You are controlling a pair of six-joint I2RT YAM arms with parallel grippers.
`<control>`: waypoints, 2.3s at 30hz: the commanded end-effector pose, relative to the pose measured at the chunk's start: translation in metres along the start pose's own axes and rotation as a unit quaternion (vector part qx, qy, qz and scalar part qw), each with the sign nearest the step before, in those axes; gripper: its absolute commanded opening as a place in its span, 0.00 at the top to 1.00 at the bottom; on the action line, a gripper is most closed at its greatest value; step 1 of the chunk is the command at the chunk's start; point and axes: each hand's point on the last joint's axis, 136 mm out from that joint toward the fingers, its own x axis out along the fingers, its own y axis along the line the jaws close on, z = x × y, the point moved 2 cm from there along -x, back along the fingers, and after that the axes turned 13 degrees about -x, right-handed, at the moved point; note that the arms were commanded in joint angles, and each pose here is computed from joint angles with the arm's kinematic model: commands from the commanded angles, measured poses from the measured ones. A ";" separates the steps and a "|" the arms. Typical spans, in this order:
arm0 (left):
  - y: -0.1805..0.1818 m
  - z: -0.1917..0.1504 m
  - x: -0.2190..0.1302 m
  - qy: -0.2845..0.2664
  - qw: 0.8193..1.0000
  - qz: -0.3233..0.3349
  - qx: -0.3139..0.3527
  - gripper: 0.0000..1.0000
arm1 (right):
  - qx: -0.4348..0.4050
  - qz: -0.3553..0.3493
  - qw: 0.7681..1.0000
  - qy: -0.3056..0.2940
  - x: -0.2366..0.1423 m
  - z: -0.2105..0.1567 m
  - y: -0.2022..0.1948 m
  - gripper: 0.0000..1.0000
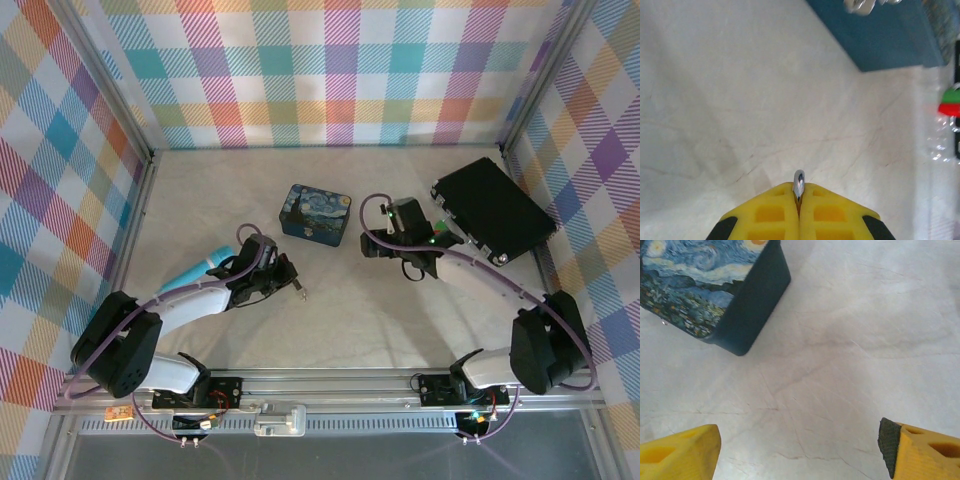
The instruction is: Unlock a padlock with a key
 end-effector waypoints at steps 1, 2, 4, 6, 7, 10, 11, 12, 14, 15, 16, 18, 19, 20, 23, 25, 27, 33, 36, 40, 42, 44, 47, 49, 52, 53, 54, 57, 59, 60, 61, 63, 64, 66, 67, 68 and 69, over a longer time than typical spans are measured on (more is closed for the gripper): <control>0.007 -0.009 0.006 0.037 0.998 0.035 0.026 1.00 | -0.015 -0.017 1.000 -0.007 -0.007 -0.004 -0.008 0.16; 0.009 -0.011 0.010 0.043 0.998 0.045 0.027 0.99 | -0.015 -0.017 1.000 -0.006 -0.007 -0.005 -0.008 0.16; 0.012 -0.010 0.016 0.046 0.997 0.059 0.029 0.98 | -0.018 -0.018 1.000 -0.002 -0.004 -0.007 -0.008 0.16; 0.013 -0.008 0.020 0.042 0.996 0.067 0.032 0.93 | -0.019 -0.020 1.000 -0.002 -0.002 -0.007 -0.010 0.16; 0.013 -0.007 0.021 0.039 0.996 0.070 0.034 0.87 | -0.019 -0.021 1.000 -0.004 -0.002 -0.007 -0.010 0.16; 0.011 -0.001 0.018 0.025 0.996 0.078 0.035 0.57 | -0.021 -0.024 0.999 -0.010 0.000 -0.006 -0.015 0.16; 0.009 0.002 0.015 0.017 0.996 0.079 0.037 0.46 | -0.022 -0.027 0.999 -0.011 0.001 -0.006 -0.019 0.16; 0.006 0.005 0.012 0.010 0.996 0.079 0.041 0.40 | -0.023 -0.029 0.999 -0.013 0.002 -0.006 -0.022 0.16; -0.001 0.015 0.001 -0.017 0.994 0.087 0.057 0.31 | -0.021 -0.042 0.999 -0.017 0.003 -0.006 -0.036 0.16; -0.003 0.021 -0.006 -0.032 0.993 0.092 0.067 0.26 | -0.023 -0.047 0.998 -0.022 0.004 -0.006 -0.043 0.17; -0.007 0.030 -0.013 -0.053 0.991 0.098 0.078 0.21 | -0.024 -0.056 0.998 -0.027 0.005 -0.005 -0.052 0.17; -0.008 0.047 -0.030 -0.088 0.984 0.118 0.102 0.15 | -0.015 -0.082 0.996 -0.037 0.005 -0.005 -0.075 0.17; -0.010 0.060 -0.040 -0.110 0.979 0.127 0.114 0.14 | -0.006 -0.095 0.995 -0.040 0.006 -0.007 -0.089 0.17; -0.012 0.073 -0.050 -0.133 0.973 0.136 0.127 0.12 | 0.006 -0.108 0.993 -0.045 0.006 -0.008 -0.103 0.17; -0.014 0.113 -0.079 -0.215 0.951 0.157 0.158 0.11 | 0.026 -0.122 0.991 -0.044 0.016 -0.020 -0.133 0.17; -0.011 0.137 -0.097 -0.270 0.933 0.166 0.168 0.10 | 0.031 -0.132 0.990 -0.044 0.024 -0.027 -0.146 0.17; -0.003 0.159 -0.111 -0.324 0.915 0.173 0.166 0.10 | 0.027 -0.140 0.988 -0.058 0.034 -0.034 -0.152 0.18; 0.036 0.187 -0.116 -0.402 0.866 0.216 0.203 0.12 | -0.018 -0.163 0.971 -0.172 0.036 -0.019 -0.156 0.17; 0.047 0.194 -0.113 -0.421 0.856 0.213 0.212 0.11 | -0.004 -0.150 0.973 -0.177 0.041 -0.028 -0.160 0.19; 0.055 0.200 -0.101 -0.431 0.857 0.184 0.214 0.11 | 0.022 -0.139 0.967 -0.213 0.038 -0.035 -0.168 0.06; 0.054 0.203 -0.097 -0.429 0.853 0.186 0.233 0.11 | 0.025 -0.143 0.964 -0.223 0.038 -0.040 -0.169 0.01; 0.053 0.203 -0.093 -0.433 0.845 0.179 0.256 0.11 | 0.023 -0.144 0.964 -0.224 0.038 -0.040 -0.169 0.01; 0.062 0.202 -0.088 -0.437 0.846 0.168 0.255 0.11 | 0.023 -0.145 0.965 -0.219 0.039 -0.040 -0.169 0.01; 0.070 0.197 -0.081 -0.443 0.845 0.153 0.256 0.10 | 0.022 -0.144 0.964 -0.221 0.038 -0.040 -0.169 0.01; 0.083 0.192 -0.071 -0.460 0.840 0.128 0.260 0.10 | 0.022 -0.144 0.965 -0.218 0.038 -0.041 -0.169 0.01; 0.086 0.190 -0.067 -0.455 0.842 0.127 0.261 0.10 | 0.021 -0.143 0.965 -0.220 0.038 -0.040 -0.168 0.01; 0.086 0.192 -0.066 -0.461 0.837 0.128 0.265 0.06 | 0.020 -0.141 0.965 -0.220 0.038 -0.040 -0.168 0.01; 0.084 0.196 -0.058 -0.435 0.848 0.143 0.266 0.02 | 0.014 -0.131 0.967 -0.220 0.039 -0.038 -0.165 0.01; 0.085 0.197 -0.058 -0.432 0.851 0.142 0.263 0.00 | 0.014 -0.130 0.967 -0.219 0.040 -0.038 -0.165 0.01; 0.084 0.197 -0.058 -0.434 0.850 0.141 0.262 0.00 | 0.014 -0.131 0.967 -0.219 0.040 -0.038 -0.165 0.01; 0.086 0.198 -0.058 -0.434 0.850 0.143 0.262 0.00 | 0.014 -0.130 0.967 -0.219 0.040 -0.038 -0.165 0.01; 0.086 0.199 -0.057 -0.432 0.852 0.143 0.259 0.00 | 0.014 -0.131 0.967 -0.219 0.040 -0.038 -0.165 0.01; 0.087 0.200 -0.057 -0.431 0.853 0.144 0.256 0.00 | 0.014 -0.132 0.967 -0.219 0.040 -0.038 -0.166 0.01; 0.087 0.201 -0.058 -0.430 0.855 0.143 0.253 0.00 | 0.014 -0.131 0.967 -0.219 0.040 -0.039 -0.165 0.01; 0.087 0.201 -0.057 -0.429 0.855 0.143 0.254 0.00 | 0.013 -0.131 0.967 -0.219 0.040 -0.039 -0.165 0.01; 0.087 0.201 -0.058 -0.430 0.855 0.143 0.254 0.00 | 0.013 -0.131 0.967 -0.218 0.040 -0.039 -0.165 0.01; 0.087 0.201 -0.058 -0.430 0.855 0.143 0.253 0.00 | 0.014 -0.131 0.967 -0.219 0.040 -0.039 -0.165 0.01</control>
